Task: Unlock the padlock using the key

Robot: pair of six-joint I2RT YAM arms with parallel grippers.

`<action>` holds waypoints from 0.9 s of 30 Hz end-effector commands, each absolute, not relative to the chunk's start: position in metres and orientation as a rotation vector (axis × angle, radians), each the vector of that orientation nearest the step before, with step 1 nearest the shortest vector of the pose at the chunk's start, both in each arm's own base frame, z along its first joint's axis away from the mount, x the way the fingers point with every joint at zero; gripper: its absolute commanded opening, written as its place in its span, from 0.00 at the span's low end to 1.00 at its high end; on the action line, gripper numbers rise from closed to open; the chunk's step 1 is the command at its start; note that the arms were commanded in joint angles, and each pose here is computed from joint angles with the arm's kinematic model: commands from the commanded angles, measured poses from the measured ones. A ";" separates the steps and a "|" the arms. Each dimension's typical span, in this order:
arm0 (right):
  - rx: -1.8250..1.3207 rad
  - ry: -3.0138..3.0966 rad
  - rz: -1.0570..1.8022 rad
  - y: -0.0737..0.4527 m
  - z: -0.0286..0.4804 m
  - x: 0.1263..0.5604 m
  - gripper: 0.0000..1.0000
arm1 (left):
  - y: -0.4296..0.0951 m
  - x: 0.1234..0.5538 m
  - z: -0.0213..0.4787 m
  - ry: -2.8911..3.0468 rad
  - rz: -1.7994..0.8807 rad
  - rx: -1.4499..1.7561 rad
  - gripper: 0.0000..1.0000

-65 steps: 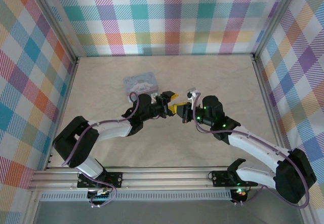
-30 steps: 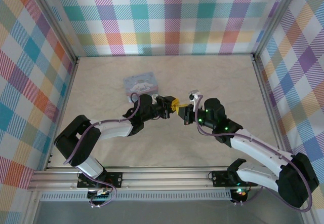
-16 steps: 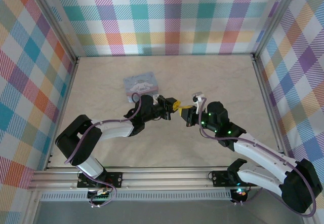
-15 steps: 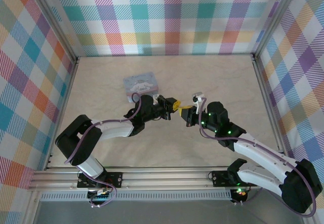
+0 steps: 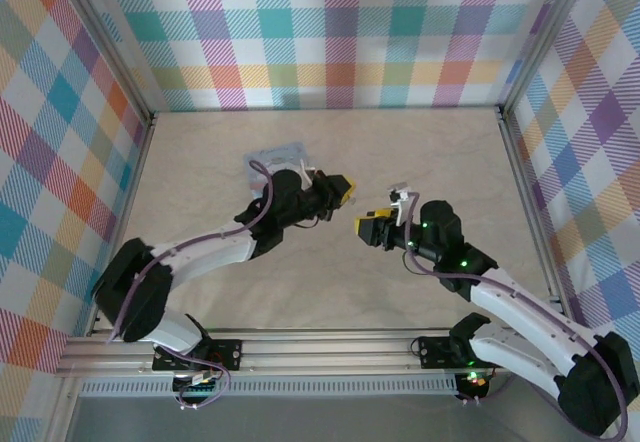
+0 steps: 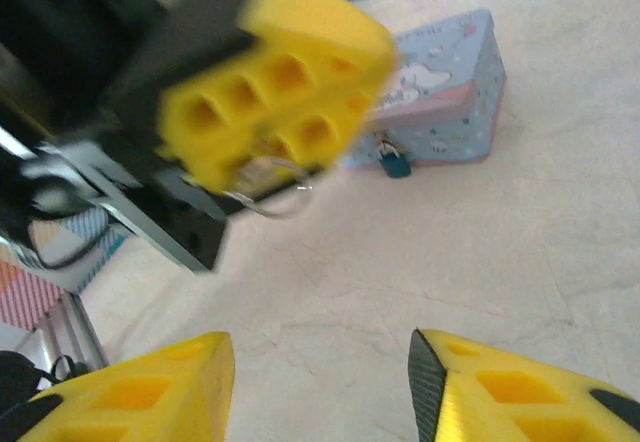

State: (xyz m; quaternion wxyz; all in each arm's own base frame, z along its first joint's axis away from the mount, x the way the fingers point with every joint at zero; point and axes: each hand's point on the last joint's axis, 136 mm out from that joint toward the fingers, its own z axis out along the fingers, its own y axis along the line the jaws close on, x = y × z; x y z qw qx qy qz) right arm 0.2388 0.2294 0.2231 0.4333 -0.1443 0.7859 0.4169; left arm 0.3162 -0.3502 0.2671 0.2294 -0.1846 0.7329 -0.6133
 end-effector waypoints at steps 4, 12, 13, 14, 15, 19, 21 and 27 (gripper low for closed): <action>-0.272 1.739 1.419 0.216 0.287 0.235 0.55 | -0.325 0.297 0.339 1.799 -1.434 -0.055 0.00; -0.412 1.521 1.613 0.224 0.355 0.217 0.61 | -0.334 0.279 0.380 1.620 -1.508 0.110 0.00; -0.409 1.504 1.622 0.224 0.359 0.216 0.63 | -0.335 0.276 0.383 1.608 -1.509 0.122 0.00; -0.402 1.490 1.627 0.224 0.363 0.217 0.63 | -0.336 0.275 0.386 1.603 -1.507 0.133 0.00; -0.393 1.487 1.632 0.224 0.364 0.218 0.63 | -0.337 0.274 0.386 1.604 -1.506 0.137 0.00; -0.382 1.492 1.649 0.234 0.364 0.223 0.60 | -0.343 0.272 0.388 1.602 -1.516 0.151 0.00; -0.388 1.493 1.661 0.240 0.364 0.224 0.57 | -0.343 0.273 0.386 1.612 -1.513 0.147 0.00; -0.420 1.499 1.698 0.259 0.363 0.222 0.51 | -0.344 0.276 0.381 1.631 -1.502 0.134 0.00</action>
